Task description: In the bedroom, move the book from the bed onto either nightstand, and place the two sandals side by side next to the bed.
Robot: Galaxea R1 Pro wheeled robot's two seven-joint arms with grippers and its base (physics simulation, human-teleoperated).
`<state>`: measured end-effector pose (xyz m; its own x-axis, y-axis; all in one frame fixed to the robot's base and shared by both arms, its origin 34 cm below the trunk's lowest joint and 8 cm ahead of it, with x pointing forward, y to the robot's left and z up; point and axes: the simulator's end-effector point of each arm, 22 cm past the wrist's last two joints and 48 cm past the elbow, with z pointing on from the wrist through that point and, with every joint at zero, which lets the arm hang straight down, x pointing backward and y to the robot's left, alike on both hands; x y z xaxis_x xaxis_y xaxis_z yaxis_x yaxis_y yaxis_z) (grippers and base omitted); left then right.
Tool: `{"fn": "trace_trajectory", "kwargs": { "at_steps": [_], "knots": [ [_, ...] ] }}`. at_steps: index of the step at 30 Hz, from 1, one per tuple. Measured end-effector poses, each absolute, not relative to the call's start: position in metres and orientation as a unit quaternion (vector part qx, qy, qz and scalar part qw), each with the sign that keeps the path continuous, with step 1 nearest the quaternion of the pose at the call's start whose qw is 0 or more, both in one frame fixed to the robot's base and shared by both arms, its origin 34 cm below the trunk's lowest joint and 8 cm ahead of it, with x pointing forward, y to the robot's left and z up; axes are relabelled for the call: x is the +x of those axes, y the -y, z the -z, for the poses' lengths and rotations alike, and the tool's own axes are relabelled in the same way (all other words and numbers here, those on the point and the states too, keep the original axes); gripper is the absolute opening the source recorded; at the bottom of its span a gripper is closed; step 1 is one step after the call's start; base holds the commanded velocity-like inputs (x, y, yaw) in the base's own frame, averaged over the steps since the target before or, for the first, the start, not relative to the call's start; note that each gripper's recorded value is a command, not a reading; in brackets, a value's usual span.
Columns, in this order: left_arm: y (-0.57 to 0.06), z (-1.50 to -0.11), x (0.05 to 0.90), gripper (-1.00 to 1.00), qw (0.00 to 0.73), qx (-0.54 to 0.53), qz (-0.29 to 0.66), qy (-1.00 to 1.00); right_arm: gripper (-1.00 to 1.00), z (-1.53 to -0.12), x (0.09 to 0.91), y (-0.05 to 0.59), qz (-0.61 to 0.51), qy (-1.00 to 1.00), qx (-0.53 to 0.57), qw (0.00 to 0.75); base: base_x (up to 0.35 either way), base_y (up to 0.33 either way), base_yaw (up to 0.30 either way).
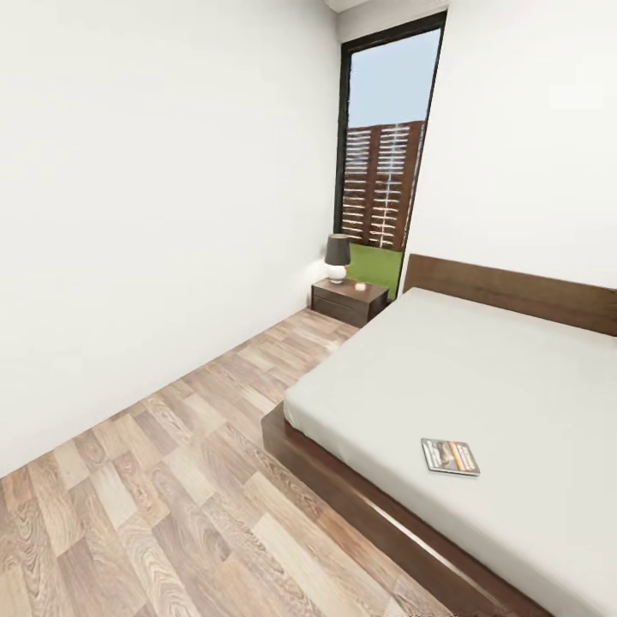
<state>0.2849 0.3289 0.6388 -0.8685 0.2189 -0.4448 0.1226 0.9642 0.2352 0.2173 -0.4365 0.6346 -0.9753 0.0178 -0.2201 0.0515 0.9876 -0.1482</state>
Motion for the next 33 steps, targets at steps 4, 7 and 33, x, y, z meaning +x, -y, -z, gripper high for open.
{"fn": "trace_trajectory", "kwargs": {
  "at_steps": [4,7,33],
  "knots": [
    [-0.3289,-0.6389,0.285,1.0,0.241,0.089,-0.1,-0.961,1.0,-0.6347,0.2178,0.4366,0.077,-0.991,0.017,0.11,0.025,0.018,-0.272],
    [-0.3288,-0.6389,0.2851,1.0,0.241,0.089,-0.1,-0.961,1.0,-0.6347,0.2179,0.4364,0.077,-0.991,0.018,0.11,0.014,0.01,-0.272],
    [-0.3265,-0.6388,0.2854,1.0,0.242,0.099,-0.098,-0.96,1.0,-0.6345,0.2179,0.4359,0.076,-0.991,0.017,0.11,0.002,0.002,-0.273]
  ]
}}
